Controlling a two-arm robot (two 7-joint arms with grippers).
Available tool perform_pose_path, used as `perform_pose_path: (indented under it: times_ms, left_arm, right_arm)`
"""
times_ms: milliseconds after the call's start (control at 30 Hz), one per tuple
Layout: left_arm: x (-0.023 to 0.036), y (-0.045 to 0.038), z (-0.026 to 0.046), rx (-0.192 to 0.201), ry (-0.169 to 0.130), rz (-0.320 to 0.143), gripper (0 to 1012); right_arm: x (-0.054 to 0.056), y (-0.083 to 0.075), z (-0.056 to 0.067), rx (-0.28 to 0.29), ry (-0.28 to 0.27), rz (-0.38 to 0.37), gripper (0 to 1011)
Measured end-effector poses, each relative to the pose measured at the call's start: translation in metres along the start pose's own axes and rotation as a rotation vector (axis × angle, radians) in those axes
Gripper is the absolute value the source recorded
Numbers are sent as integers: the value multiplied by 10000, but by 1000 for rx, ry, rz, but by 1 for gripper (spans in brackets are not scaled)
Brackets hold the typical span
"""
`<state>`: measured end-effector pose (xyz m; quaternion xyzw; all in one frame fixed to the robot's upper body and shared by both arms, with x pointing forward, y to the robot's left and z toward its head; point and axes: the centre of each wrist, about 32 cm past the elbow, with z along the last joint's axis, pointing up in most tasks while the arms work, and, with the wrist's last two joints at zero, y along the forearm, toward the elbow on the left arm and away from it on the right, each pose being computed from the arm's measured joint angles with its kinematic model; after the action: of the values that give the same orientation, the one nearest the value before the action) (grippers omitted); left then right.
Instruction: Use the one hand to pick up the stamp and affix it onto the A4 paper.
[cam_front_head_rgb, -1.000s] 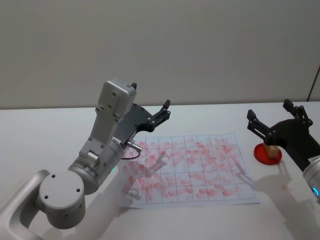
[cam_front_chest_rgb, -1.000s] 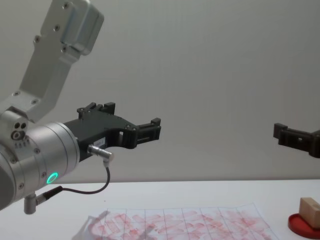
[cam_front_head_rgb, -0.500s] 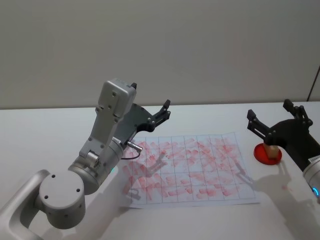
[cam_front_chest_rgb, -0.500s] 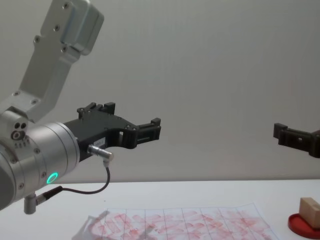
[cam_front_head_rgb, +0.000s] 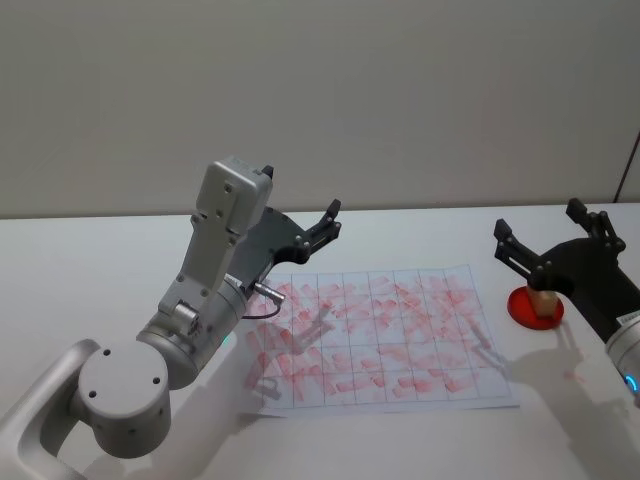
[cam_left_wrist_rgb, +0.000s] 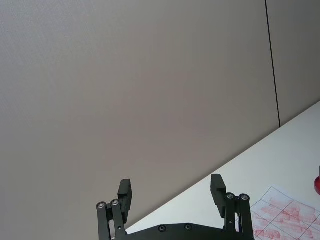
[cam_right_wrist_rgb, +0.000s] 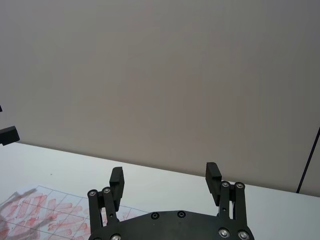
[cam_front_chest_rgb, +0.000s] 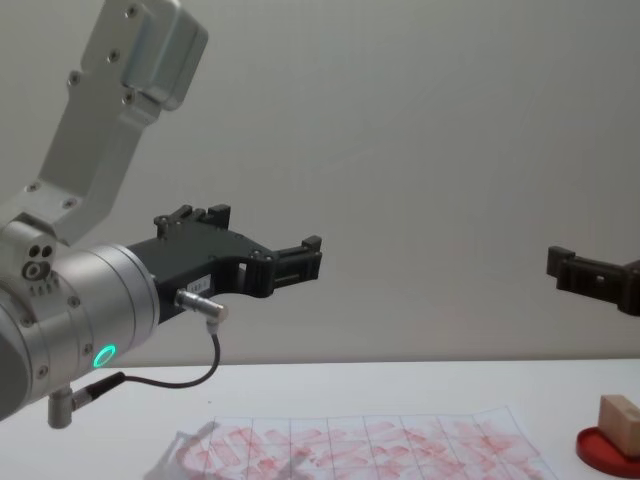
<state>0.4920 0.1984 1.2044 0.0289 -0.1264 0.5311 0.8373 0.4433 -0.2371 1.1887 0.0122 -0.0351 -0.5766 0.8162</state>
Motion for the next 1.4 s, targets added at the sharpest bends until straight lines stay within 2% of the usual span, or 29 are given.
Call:
perform_pose_path:
  times_ms: [567, 767, 1133, 1400]
  left_arm:
    - [0, 0, 0, 0, 0, 0, 1001]
    - [0, 0, 0, 0, 0, 0, 1001]
    - [0, 0, 0, 0, 0, 0, 1001]
    - [0, 0, 0, 0, 0, 0, 1001]
  right_arm:
    - [0, 0, 0, 0, 0, 0, 1003]
    - [-48, -31, -5, -2, 5, -9, 1004]
    - [-221, -228, -15, -31, 26, -76, 1003]
    - [-242, -349, -31, -77, 44, -140, 1003]
